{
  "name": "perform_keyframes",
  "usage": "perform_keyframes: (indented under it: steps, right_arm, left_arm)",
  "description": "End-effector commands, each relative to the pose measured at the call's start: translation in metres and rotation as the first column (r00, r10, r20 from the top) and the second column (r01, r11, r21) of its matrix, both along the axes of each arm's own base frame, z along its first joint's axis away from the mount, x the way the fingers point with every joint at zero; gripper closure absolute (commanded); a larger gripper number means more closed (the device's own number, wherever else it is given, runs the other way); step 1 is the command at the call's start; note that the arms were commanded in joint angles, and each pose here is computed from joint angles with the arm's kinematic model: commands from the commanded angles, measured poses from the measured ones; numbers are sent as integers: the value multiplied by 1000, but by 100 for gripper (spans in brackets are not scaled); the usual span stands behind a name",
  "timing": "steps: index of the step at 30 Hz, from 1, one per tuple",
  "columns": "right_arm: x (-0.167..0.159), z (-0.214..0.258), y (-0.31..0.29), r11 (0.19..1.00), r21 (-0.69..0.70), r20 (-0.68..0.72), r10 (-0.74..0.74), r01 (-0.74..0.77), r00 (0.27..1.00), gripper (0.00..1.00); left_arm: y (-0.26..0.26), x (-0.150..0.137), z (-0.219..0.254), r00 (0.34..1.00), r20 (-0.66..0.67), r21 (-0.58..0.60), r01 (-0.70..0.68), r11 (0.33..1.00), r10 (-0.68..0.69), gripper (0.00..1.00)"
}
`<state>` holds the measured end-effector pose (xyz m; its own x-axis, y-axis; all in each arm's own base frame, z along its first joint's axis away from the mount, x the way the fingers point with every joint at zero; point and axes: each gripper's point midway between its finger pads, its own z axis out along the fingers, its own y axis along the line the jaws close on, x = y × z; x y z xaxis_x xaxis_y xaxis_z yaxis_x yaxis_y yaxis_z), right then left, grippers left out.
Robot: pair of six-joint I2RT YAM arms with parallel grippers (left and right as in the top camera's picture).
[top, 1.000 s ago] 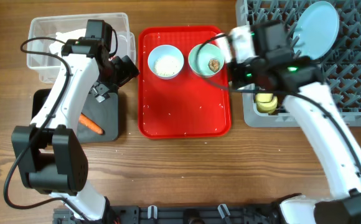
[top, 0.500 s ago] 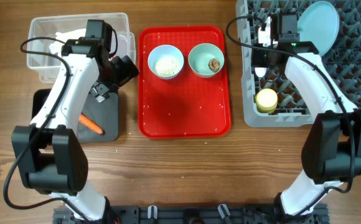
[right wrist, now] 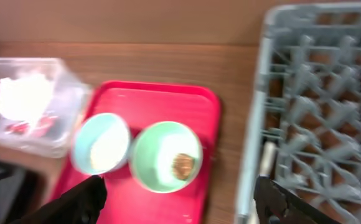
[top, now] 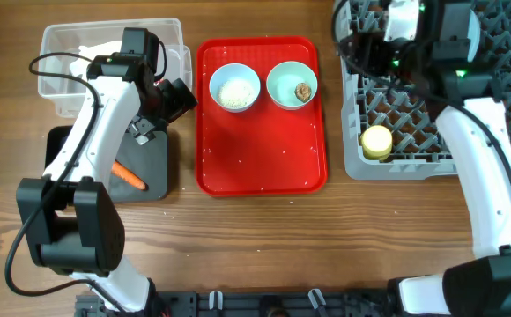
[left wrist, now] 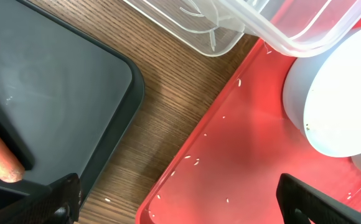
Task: Sort waste into correct bins and load items into the dishwasher rack
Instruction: 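Insert the white spoon into the dishwasher rack, then grasp the white rice bowl with the left gripper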
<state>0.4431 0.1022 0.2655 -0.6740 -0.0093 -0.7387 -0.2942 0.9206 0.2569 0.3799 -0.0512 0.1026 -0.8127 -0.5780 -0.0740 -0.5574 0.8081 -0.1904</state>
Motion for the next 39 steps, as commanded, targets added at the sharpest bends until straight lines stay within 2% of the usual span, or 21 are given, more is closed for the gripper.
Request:
perform_keyframes:
  steps: [1,2,4,5,6,7,11,13,16,18,20,21,23,24,28,33,34,36,39]
  right_arm:
    - [-7,-10,24,995,12,-25,103,-102,994,22]
    - [-8,-6,20,995,11,-17,95,-95,995,22]
    - [-8,8,-3,999,6,15,41,-41,999,22]
    - [-8,12,-10,1000,5,25,28,-28,999,22]
    - [-8,18,-22,1000,4,41,1,-1,999,21]
    - [-7,21,-32,1000,3,50,-20,20,999,21]
    - [-9,17,-34,1000,-17,38,-19,20,999,21]
    - [-8,16,-38,999,-29,37,-34,35,999,21]
    - [-11,12,-38,999,-30,16,-33,34,999,21]
    - [-16,7,-38,999,-32,-11,-33,33,999,21]
    - [-22,1,-38,999,-34,-48,-33,31,998,21]
    - [-23,-1,-38,999,-36,-57,-34,32,998,21]
    - [-24,-2,-40,998,-43,-64,-41,38,997,22]
    - [-24,-2,-40,998,-43,-63,-41,38,997,22]
    - [-24,-2,-40,998,-43,-63,-41,38,997,23]
    - [-24,-2,-40,998,-43,-64,-41,38,997,23]
    - [-24,-2,-40,998,-43,-64,-41,38,997,23]
    - [-24,-2,-40,998,-43,-64,-41,38,997,23]
    - [-24,-2,-40,998,-43,-64,-41,38,997,23]
  left_arm:
    - [-1,9,10,998,61,-13,-4,1000,5,0]
    - [0,22,13,993,116,-10,-4,1000,5,0]
    - [-10,24,14,992,125,-62,16,998,-8,1]
    - [-23,32,19,981,173,-103,104,989,-85,7]
    - [-48,42,31,927,281,-143,295,945,-248,12]
    - [-63,49,40,888,343,-136,370,919,-307,10]
    - [-106,65,64,779,441,41,479,877,-446,0]
    - [-127,62,63,707,434,163,548,821,-558,1]
    - [-156,62,38,569,328,397,642,656,-755,8]
    - [-176,71,13,478,276,474,687,551,-834,17]
    - [-183,84,-13,438,260,497,703,508,-861,24]
    - [-183,89,-19,439,260,499,702,509,-860,27]
    - [-179,91,-31,451,246,491,705,512,-858,49]
    - [-178,89,-34,454,238,487,709,509,-859,56]
    - [-177,87,-62,469,197,463,730,503,-861,76]
    - [-182,81,-76,461,186,426,758,494,-868,77]
    - [-181,82,-76,463,188,427,756,496,-866,80]
    - [-180,82,-76,484,194,418,746,518,-853,96]
    - [-185,79,-73,485,199,414,746,522,-852,96]
